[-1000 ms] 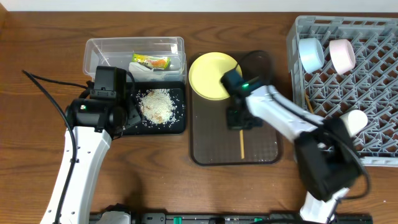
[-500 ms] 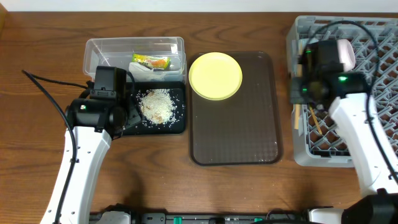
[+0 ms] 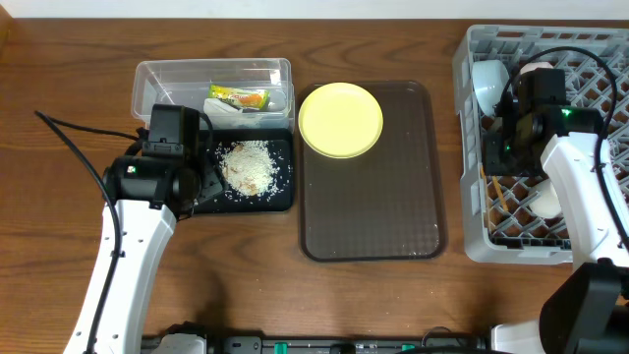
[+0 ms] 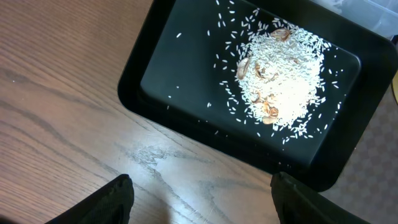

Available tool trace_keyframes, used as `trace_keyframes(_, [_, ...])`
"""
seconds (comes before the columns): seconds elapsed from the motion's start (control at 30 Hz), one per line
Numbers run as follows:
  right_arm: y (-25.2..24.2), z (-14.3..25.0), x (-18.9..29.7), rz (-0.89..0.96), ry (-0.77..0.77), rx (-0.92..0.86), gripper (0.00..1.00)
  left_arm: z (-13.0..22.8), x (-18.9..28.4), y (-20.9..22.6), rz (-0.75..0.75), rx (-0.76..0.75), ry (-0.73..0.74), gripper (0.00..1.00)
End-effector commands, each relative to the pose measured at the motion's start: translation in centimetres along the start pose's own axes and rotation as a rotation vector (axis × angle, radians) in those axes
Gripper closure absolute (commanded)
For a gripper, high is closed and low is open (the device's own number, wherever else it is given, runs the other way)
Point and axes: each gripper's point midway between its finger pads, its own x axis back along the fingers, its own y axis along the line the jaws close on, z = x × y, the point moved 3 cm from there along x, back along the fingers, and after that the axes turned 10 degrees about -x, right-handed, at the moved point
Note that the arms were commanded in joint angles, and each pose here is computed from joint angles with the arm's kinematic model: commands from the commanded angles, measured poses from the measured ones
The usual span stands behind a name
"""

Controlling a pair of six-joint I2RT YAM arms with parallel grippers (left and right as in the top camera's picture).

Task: Sort waste into correct bins and load items into the dishwasher rack
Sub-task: 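Insert the second chopstick into the dish rack, then grasp the edge of the yellow plate with the right gripper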

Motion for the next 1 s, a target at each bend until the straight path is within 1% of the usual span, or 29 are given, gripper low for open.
trace_keyframes(0.0, [0.1, -0.6, 0.3, -0.010, -0.023, 0.006, 0.56, 0.0, -0.1, 0.2, -0.011, 0.009, 0.001, 0.26])
trace_keyframes(0.13, [1.4, -1.6, 1.1, -0.062, -0.064, 0.008, 0.55, 0.0, -0.1, 0.2, -0.011, 0.009, 0.001, 0.27])
trace_keyframes(0.33, [9.1, -3.2, 2.7, -0.381, -0.161, 0.110, 0.53, 0.0, -0.1, 0.2, -0.011, 0.009, 0.001, 0.27])
trace_keyframes(0.43, [12.4, -3.9, 2.9, -0.420, -0.218, 0.119, 0.51, 0.0, -0.1, 0.2, -0.011, 0.009, 0.001, 0.26])
trace_keyframes(0.5, [14.0, -4.1, 2.3, -0.414, -0.236, 0.113, 0.50, 0.0, -0.1, 0.2, -0.011, 0.009, 0.001, 0.26])
trace_keyframes(0.7, [18.2, -4.1, -2.7, -0.323, -0.232, 0.038, 0.49, 0.0, -0.1, 0.2, -0.011, 0.009, 0.001, 0.26])
trace_keyframes(0.97, [21.7, -2.6, -10.4, -0.310, -0.141, -0.029, 0.54, 0.0, -0.1, 0.2, -0.011, 0.009, 0.001, 0.26])
